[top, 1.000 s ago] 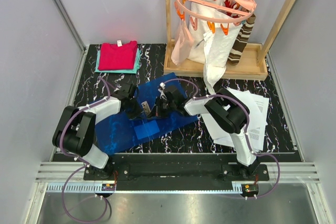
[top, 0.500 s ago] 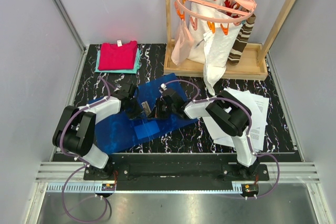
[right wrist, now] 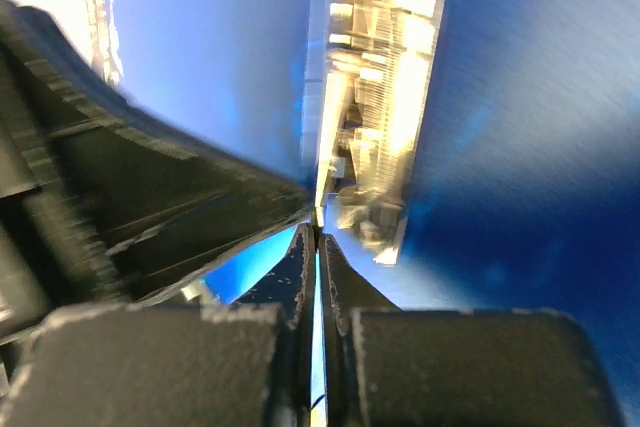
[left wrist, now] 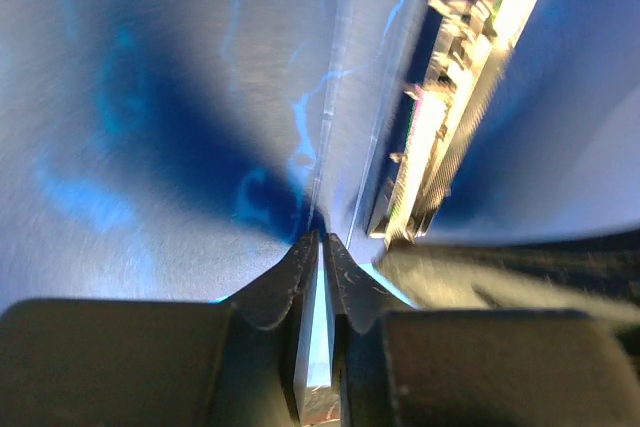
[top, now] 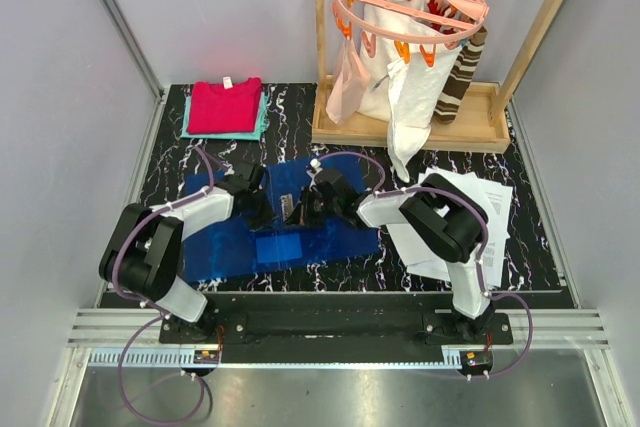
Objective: Put the files into the folder
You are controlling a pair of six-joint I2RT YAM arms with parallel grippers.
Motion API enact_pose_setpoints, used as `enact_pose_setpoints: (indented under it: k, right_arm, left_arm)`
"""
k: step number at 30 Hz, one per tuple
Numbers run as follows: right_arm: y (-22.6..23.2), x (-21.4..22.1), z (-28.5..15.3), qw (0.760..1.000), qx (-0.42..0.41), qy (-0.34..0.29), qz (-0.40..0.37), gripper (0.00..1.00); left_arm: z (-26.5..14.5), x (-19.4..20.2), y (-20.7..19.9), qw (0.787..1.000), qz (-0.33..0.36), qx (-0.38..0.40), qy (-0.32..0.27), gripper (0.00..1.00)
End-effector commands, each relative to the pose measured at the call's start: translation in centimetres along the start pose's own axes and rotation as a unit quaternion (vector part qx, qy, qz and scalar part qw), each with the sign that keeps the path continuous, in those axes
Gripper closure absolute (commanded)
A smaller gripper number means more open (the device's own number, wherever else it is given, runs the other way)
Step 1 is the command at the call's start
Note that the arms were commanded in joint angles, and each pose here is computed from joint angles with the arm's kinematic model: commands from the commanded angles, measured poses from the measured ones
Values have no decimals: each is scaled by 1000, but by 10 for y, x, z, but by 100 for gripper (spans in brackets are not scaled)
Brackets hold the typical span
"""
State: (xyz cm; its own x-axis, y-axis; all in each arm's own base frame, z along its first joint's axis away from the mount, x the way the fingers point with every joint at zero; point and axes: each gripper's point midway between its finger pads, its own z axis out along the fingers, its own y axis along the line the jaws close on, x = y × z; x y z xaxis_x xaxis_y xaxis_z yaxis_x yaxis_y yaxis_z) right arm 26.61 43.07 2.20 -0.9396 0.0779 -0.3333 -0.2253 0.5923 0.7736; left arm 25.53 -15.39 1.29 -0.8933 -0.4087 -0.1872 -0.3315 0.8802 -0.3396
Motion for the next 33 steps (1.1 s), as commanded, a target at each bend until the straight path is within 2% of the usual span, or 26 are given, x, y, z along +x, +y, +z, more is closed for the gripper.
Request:
enact_pose_setpoints:
  k: [1,5,9,12,18,20,21,22,24,25,28,32,33]
  right_arm:
    - [0,1,-27,998,55,29,-16,100]
    - [7,-2,-30,998,56,38,12,100]
    - [-30,20,-28,993,95,57,34,100]
    - [-43,27,-29,994,82,54,44,100]
    - [-6,-22,-42,1000,25,18,2,100]
    - [19,-40,-44,1000,-5,5,-17,99]
    - [27,-44,-45,1000,-20,8,-21,95]
    - [30,-47,-44,999,-26,11,-19,83]
    - [44,-56,-44,999,-49,11,-22,72]
    - [46,-57,-44,998,-54,12,-22,56]
    - [56,-61,-48,997,-73,9,-30,33]
    - [62,-52,-59,995,-99,4,-22,13]
    - [62,-48,-61,994,-106,9,-15,12]
  left_arm:
    - [17,20,49,995,-18,-95,16,87]
    - [16,18,53,994,-17,-105,8,89]
    - [16,20,55,994,-17,-108,9,89]
    - [15,19,55,994,-18,-106,5,90]
    - [5,13,43,997,10,-73,-9,88]
    - [-2,11,32,999,25,-43,-16,78]
    - [-12,3,23,998,38,-18,-37,72]
    - [-16,1,20,998,44,-10,-46,61]
    - [-30,-8,8,995,61,22,-76,53]
    - [-33,-10,4,994,65,30,-82,50]
    - [-48,-15,-13,990,76,71,-95,46]
    - [-64,-13,-24,986,79,105,-102,42]
    - [-67,-10,-25,985,82,112,-100,41]
